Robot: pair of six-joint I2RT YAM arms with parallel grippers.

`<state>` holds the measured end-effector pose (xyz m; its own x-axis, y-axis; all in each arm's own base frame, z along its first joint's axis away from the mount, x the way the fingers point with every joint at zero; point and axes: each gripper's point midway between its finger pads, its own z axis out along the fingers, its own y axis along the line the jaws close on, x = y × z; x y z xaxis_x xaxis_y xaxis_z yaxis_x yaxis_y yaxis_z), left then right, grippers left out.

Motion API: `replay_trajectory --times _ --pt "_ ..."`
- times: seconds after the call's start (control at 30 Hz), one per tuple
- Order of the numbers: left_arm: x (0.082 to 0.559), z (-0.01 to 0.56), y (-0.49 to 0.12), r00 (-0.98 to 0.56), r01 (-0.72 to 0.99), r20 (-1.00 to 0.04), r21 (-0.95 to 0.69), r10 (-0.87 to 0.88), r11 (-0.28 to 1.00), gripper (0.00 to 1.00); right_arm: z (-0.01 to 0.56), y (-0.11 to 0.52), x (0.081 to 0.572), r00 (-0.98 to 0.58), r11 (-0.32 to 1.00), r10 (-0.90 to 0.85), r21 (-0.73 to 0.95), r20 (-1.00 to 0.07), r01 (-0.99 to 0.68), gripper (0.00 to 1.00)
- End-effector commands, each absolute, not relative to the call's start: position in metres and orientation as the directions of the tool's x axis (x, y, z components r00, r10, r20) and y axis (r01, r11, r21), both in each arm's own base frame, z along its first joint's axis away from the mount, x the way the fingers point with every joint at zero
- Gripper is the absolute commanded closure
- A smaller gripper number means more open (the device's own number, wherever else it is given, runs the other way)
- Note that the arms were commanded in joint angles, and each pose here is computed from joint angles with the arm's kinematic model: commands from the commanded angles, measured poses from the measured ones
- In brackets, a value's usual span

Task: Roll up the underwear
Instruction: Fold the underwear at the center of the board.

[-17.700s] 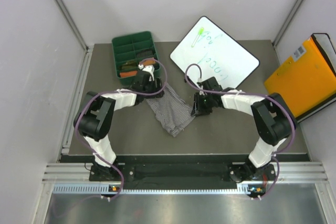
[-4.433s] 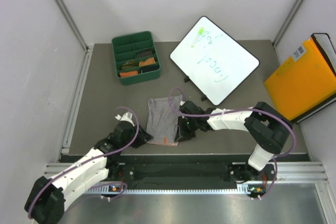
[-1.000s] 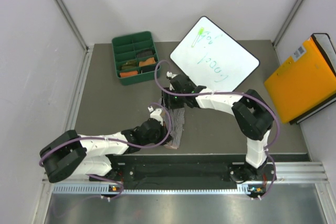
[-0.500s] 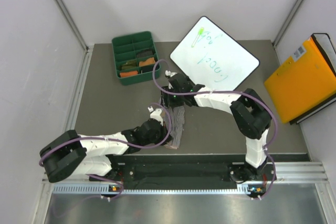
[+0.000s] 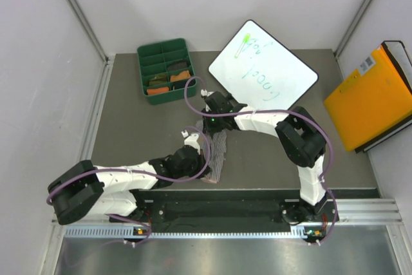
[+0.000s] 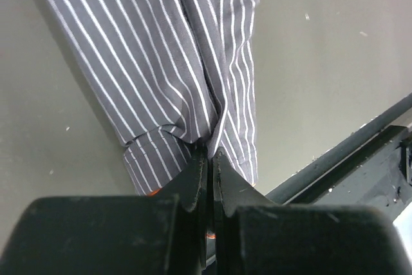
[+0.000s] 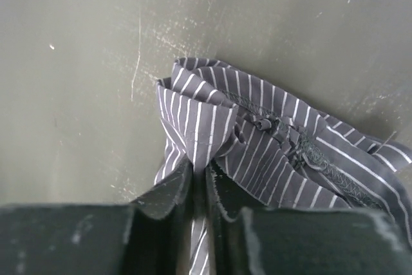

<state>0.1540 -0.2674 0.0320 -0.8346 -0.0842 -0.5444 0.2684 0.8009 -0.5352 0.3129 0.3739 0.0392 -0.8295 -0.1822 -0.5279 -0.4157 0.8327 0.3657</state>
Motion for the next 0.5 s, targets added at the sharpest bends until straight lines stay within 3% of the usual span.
replay_trajectory --times 0.0,0.47 --pt "0.148 0.03 -0.258 -0.852 0.241 -0.521 -0.481 -0.053 0.843 1.0 0.082 0.384 0.333 -0.78 0.808 -0.141 0.385 -0.61 -0.446 0.94" --pt "0.142 0.033 -0.262 -0.867 0.22 -0.499 -0.422 -0.023 0.88 1.0 0.115 0.345 0.322 -0.761 0.868 -0.096 0.321 -0.641 -0.379 0.97"
